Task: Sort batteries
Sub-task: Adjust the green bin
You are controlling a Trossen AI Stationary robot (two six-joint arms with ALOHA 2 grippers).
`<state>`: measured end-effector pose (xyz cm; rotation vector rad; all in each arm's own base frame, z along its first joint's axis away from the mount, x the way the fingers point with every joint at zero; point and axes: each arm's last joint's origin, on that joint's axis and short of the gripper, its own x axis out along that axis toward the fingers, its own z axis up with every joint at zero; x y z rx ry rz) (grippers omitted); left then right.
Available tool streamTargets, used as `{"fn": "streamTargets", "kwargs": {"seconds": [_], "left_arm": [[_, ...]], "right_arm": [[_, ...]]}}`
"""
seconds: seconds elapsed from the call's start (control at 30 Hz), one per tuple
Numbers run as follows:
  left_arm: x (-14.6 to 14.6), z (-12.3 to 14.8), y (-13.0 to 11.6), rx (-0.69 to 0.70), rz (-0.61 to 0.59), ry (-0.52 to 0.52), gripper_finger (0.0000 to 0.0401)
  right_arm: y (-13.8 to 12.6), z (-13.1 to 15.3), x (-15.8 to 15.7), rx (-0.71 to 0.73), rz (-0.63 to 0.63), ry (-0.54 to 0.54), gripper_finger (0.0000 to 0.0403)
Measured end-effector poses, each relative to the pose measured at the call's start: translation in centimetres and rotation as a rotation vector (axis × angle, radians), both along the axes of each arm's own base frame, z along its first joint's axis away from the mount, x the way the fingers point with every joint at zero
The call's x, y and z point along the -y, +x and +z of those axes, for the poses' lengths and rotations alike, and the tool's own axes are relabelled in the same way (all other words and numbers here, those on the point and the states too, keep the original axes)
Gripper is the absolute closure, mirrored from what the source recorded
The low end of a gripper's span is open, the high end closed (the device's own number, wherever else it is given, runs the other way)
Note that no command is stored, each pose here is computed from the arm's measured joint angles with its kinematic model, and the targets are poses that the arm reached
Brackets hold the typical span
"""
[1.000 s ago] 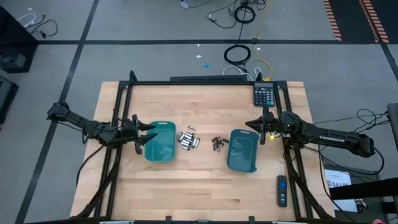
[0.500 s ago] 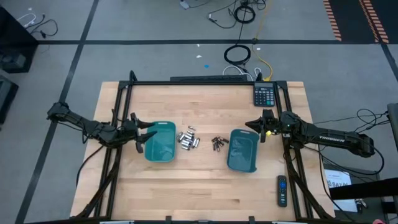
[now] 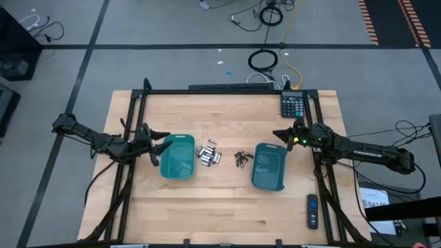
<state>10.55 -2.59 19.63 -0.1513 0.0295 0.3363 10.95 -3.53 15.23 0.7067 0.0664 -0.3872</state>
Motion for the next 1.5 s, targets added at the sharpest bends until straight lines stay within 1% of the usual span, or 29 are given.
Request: {"fn": "streamTargets", "kwargs": {"seconds": [0.1, 0.17, 0.23, 0.3, 0.4, 0.57, 0.7, 0.77, 0.9, 0.97, 1.1, 1.23, 1.4, 1.5], "left_arm": [[0.1, 1.8, 0.0, -0.063, -0.044, 0.05, 0.0205], [0.0, 2.8, 0.0, -0.165, -0.041, 0.081, 0.0205], [-0.1, 3.4, 0.3, -0.264, -0.065, 0.091, 0.0206], [0.0, 4.0, 1.0, -0.325, -0.075, 0.077, 0.0206], [0.2, 4.5, 2.4, -0.377, -0.041, 0.05, 0.0206], [0.7, 4.8, 5.0, -0.46, -0.002, 0.031, 0.0206], [1.3, 5.5, 6.6, -0.465, -0.003, 0.019, 0.0206], [1.6, 6.0, 7.1, -0.451, 0.005, 0.022, 0.0206], [2.2, 6.9, 7.5, -0.422, 0.078, 0.071, 0.0206], [2.4, 6.8, 7.6, -0.425, 0.085, 0.098, 0.0206], [2.6, 6.9, 7.7, -0.414, 0.089, 0.1, 0.0206], [2.7, 6.9, 7.7, -0.413, 0.075, 0.097, 0.0206], [2.9, 6.4, 8.2, -0.457, -0.022, 0.068, 0.0206], [3.0, 6.0, 8.3, -0.477, -0.028, 0.073, 0.0206]], "right_arm": [[0.0, 0.0, 0.1, 0.02, -0.058, 0.049, 0.0403], [0.0, 0.0, 0.1, 0.042, -0.07, 0.105, 0.0403], [0.0, 0.1, 0.1, 0.047, -0.063, 0.114, 0.0403], [0.0, 0.0, 0.1, 0.033, -0.058, 0.086, 0.0403], [0.0, 0.1, 0.1, 0.033, -0.061, 0.044, 0.0403], [0.1, 0.7, 0.0, 0.048, -0.023, -0.085, 0.0403], [0.2, 1.3, 0.0, 0.096, -0.017, -0.118, 0.0403], [0.2, 1.2, 0.0, 0.101, -0.024, -0.086, 0.0403], [0.1, 1.1, 0.0, 0.121, -0.036, -0.007, 0.0403], [0.1, 1.1, 0.0, 0.124, -0.038, 0.005, 0.0403], [0.1, 1.1, 0.0, 0.121, -0.041, 0.006, 0.0403], [0.1, 1.4, 0.1, 0.153, -0.054, -0.004, 0.0403], [0.0, 2.0, 0.3, 0.224, -0.147, 0.006, 0.0403], [0.0, 2.3, 0.3, 0.256, -0.144, -0.003, 0.0403]]}}
